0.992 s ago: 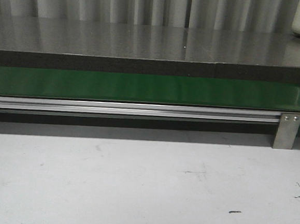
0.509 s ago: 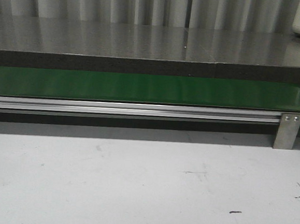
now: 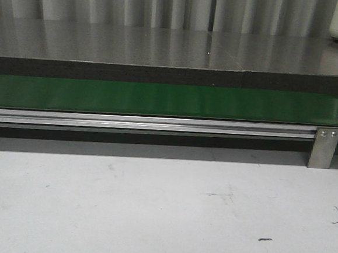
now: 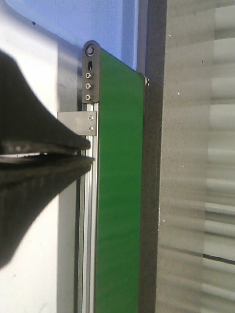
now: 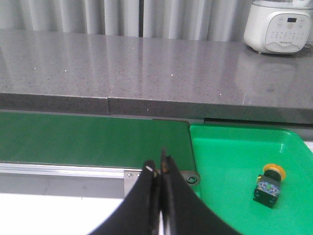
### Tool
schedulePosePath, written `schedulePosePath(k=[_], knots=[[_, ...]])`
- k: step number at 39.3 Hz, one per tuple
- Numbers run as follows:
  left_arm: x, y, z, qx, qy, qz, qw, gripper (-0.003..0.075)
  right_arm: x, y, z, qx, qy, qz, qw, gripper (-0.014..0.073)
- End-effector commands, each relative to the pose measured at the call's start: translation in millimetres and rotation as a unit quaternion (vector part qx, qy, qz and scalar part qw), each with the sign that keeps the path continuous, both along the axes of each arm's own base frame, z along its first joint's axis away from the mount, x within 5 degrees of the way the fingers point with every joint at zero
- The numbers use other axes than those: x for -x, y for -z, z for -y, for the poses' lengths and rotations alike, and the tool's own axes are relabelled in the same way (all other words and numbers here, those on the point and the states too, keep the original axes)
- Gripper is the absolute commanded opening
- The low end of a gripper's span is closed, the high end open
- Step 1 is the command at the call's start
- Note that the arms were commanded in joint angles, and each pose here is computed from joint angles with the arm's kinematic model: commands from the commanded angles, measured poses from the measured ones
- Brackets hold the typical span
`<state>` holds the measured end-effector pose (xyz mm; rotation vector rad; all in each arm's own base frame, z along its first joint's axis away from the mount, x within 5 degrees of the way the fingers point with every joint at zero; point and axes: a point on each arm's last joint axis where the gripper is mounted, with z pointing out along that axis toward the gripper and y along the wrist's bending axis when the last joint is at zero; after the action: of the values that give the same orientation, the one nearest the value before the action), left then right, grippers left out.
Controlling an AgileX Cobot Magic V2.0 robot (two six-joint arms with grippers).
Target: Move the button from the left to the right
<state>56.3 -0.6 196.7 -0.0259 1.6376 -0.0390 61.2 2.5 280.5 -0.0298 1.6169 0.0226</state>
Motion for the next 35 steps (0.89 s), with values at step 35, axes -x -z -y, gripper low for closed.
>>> schedulePosePath(k=[35], knots=[[0.1, 1.2, -0.1, 0.011, -0.002, 0.034, 0.999, -0.0021, -4.6, 18.3, -0.9, 0.001, -0.008, 0.030, 1.000, -0.0068]])
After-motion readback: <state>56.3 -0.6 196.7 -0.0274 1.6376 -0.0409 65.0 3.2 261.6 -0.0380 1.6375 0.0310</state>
